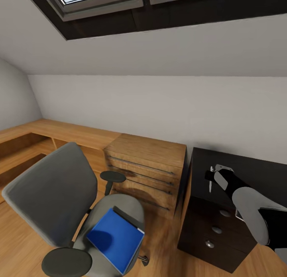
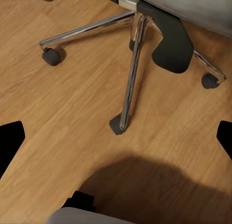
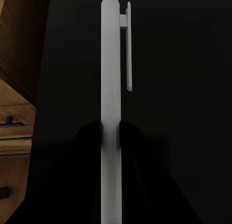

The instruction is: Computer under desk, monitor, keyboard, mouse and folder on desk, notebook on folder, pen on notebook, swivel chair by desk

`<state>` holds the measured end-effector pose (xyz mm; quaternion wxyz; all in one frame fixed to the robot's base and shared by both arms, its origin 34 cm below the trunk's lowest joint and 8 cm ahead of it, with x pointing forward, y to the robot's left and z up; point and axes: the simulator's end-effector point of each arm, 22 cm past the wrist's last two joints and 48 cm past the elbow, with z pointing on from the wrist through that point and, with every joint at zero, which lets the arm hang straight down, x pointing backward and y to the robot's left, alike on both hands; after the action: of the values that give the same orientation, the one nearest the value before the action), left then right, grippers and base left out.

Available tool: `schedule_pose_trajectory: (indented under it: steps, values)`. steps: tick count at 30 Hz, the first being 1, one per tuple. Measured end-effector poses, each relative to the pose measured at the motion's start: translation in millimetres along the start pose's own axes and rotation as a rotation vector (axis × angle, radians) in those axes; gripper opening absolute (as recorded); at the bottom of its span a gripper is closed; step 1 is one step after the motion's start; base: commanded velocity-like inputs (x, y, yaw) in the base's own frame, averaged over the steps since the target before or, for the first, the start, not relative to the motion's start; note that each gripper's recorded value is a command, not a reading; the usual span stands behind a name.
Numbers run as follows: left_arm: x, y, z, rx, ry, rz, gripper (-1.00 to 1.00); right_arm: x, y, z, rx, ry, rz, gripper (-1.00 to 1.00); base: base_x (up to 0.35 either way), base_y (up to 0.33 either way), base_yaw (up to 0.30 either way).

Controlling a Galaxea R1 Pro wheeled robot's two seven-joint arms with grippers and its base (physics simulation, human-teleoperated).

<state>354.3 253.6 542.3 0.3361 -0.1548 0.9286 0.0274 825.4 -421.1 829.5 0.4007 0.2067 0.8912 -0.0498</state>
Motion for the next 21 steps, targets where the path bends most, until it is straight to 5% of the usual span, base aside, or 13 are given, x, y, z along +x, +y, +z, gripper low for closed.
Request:
schedule_pose_trajectory:
  steps: [11,12,21]
  values:
    - [0.0,0.1,0.0,0.0,0.0,0.0,1.0,0.5,-0.3,0.2,0.002,0.001,-0.003,-1.0,0.006,0.0,0.0]
    - [0.0,0.1,0.0,0.0,0.0,0.0,1.0,0.5,-0.3,0.2,0.002,0.001,-0.003,1.0,0.0,0.0,0.0]
    - [0.3,-0.6,0.0,0.001,0.001,0.0,1.0,0.5,-0.2,0.2,0.002,0.0,0.0,1.0,0.0,0.0,0.0]
